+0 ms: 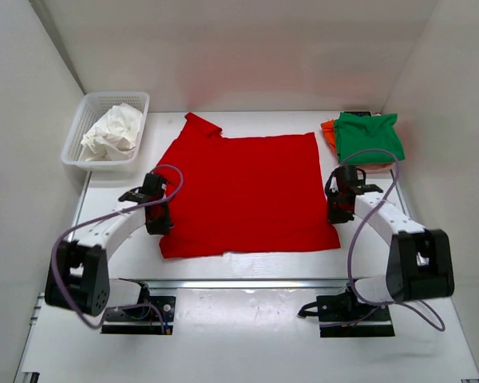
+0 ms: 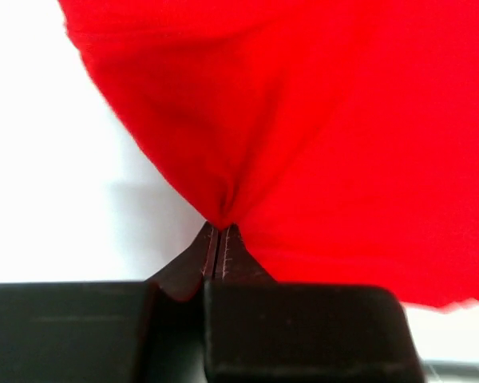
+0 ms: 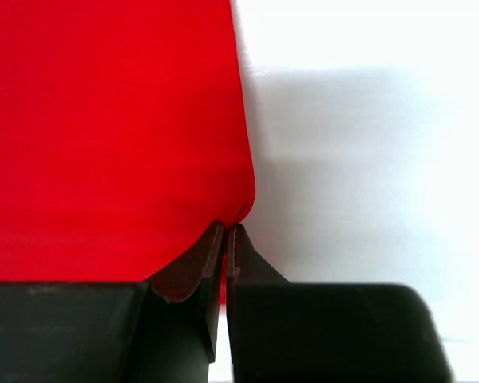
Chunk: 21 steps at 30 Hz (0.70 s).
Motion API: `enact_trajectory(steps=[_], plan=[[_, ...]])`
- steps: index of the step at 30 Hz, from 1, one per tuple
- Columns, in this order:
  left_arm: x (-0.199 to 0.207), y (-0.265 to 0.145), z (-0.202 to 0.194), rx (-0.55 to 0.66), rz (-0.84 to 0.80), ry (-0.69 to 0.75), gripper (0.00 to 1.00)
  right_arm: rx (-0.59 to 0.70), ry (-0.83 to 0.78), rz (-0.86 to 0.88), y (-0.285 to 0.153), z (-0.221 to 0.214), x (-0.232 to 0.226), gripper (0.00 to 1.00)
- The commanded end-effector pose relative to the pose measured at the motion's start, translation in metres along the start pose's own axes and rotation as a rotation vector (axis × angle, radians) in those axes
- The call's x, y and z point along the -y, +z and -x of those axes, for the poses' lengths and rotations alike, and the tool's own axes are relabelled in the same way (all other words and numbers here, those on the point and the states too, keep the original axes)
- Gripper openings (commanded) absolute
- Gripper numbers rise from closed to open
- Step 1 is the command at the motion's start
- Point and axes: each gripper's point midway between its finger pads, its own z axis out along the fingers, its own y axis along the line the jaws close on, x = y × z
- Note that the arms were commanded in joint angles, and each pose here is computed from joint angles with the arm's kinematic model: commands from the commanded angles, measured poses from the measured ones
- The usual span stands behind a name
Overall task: Fold and stack the t-shirts
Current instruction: Flatten out the tshirt
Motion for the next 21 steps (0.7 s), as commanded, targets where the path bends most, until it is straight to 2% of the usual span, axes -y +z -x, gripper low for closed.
enact_trajectory(steps=[1, 7, 10, 13, 19, 21], plan=[[0.012, -0.069, 0.031, 0.126, -0.095, 0.012, 0.00, 0.179, -0.042, 0.040, -0.066, 0.040, -0.007, 0.00], [0.032, -0.160, 0.069, 0.287, -0.227, -0.009, 0.00, 0.386, -0.049, 0.118, -0.154, 0.084, -0.015, 0.00], [0.036, -0.175, 0.094, 0.343, -0.242, -0.025, 0.00, 0.400, -0.050, 0.132, -0.157, 0.096, -0.015, 0.01], [0.037, -0.163, 0.126, 0.362, -0.234, -0.054, 0.00, 0.394, -0.043, 0.132, -0.138, 0.118, -0.011, 0.00], [0.047, -0.090, 0.202, 0.346, -0.213, -0.115, 0.00, 0.379, -0.034, 0.103, -0.094, 0.156, -0.002, 0.00], [0.052, -0.068, 0.240, 0.363, -0.207, -0.137, 0.00, 0.339, -0.026, 0.095, -0.071, 0.164, -0.001, 0.00]])
